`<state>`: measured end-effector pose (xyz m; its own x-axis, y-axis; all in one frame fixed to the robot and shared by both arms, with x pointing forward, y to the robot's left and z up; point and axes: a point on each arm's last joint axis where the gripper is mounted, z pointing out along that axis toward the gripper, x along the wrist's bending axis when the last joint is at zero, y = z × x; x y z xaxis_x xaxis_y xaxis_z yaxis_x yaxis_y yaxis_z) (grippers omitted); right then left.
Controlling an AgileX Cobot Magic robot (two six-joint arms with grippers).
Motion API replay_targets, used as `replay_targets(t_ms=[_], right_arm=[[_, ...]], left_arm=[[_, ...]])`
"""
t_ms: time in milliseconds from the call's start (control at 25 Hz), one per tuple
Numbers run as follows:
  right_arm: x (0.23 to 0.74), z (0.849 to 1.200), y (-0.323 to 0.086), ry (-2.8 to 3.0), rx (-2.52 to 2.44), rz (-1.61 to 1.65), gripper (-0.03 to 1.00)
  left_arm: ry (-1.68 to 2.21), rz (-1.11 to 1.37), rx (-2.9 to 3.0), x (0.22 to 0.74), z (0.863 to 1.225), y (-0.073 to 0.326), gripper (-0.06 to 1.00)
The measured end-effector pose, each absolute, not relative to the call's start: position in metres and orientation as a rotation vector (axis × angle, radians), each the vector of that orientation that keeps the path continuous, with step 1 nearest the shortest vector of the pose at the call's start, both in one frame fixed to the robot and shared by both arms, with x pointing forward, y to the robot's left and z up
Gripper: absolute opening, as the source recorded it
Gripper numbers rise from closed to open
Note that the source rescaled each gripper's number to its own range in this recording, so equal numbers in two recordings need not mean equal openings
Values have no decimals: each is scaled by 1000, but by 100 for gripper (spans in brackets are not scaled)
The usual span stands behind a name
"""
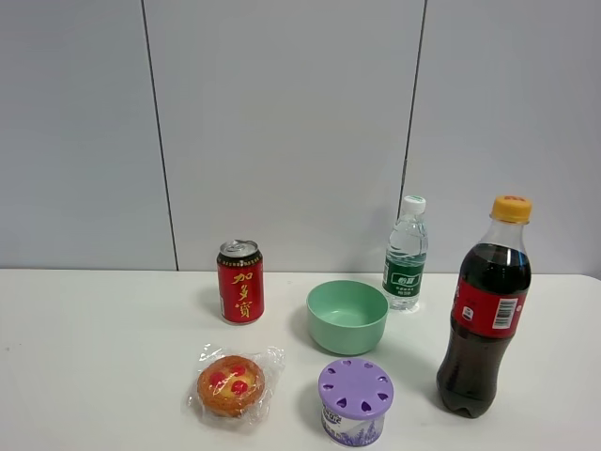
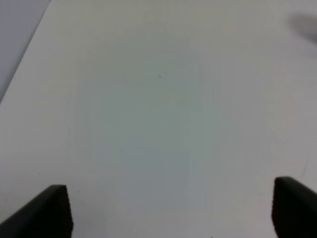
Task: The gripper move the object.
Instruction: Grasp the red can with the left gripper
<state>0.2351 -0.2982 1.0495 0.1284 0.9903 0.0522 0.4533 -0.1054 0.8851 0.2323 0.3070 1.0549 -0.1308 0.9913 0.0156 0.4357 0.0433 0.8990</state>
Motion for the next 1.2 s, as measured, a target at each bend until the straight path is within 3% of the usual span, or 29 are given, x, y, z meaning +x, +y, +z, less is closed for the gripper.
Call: replay_targets(t_ms=[40,1200], right_arm=[[235,1050,-298,1419,1667,918,100],[235,1050,-298,1419,1667,918,100]], left_arm=[[1649,1047,1460,232,1055,307,66],[1649,1047,1460,232,1055,307,66]])
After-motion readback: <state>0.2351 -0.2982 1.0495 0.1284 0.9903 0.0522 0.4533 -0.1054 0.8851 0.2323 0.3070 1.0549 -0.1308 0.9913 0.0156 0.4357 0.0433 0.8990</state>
